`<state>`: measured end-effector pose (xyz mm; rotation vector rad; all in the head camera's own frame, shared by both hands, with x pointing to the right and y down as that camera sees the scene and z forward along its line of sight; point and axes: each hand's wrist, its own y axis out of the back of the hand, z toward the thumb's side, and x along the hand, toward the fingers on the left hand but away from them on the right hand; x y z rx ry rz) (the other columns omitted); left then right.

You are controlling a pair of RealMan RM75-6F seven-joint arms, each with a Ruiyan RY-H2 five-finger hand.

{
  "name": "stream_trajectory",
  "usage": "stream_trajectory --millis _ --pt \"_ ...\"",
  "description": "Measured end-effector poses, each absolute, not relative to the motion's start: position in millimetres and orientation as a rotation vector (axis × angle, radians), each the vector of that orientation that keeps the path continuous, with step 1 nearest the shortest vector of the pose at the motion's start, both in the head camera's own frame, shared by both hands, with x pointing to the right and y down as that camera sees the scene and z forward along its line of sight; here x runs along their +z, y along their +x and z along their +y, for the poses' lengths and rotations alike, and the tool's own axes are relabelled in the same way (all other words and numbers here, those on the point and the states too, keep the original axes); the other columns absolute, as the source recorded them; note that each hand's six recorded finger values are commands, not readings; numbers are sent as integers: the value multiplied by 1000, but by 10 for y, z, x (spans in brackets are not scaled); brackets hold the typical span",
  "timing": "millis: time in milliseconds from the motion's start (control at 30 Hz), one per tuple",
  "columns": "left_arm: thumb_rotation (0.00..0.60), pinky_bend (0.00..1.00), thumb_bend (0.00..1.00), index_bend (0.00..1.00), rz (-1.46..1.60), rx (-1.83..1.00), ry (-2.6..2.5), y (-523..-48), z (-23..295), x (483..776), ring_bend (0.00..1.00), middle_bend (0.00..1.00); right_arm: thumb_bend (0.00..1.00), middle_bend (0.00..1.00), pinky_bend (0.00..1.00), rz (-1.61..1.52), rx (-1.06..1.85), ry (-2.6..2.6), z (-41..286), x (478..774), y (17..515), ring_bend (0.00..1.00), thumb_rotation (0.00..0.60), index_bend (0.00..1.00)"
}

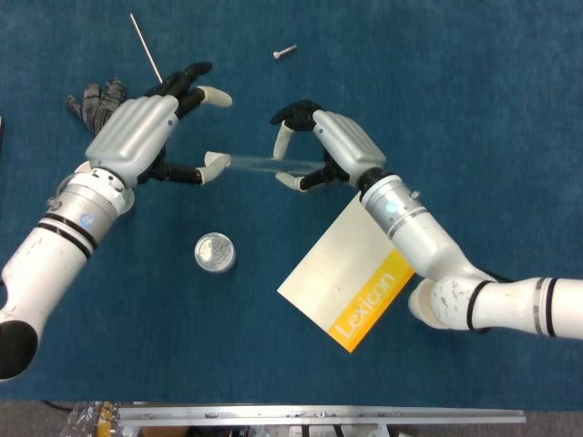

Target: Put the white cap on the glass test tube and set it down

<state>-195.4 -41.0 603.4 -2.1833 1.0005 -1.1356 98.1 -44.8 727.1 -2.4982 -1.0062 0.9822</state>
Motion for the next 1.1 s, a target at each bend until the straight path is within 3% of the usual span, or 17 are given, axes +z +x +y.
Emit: stream_trajectory --millis 300,600,1100 --pt "364 0 286 190 968 -1169 -1985 -2278 -428 5985 0 0 246 279 234 -865 1038 -2389 -446 7240 1111 116 600 661" --pt "350 0 286 190 944 -1147 -1777 -2532 -433 5885 0 0 246 279 234 -751 1113 -2301 -340 7464 1192 116 600 661" --pt "348 0 287 190 967 -1149 -1727 -2711 -369 5807 0 0 246 279 235 -671 1094 -2244 -211 7712 844 116 600 661"
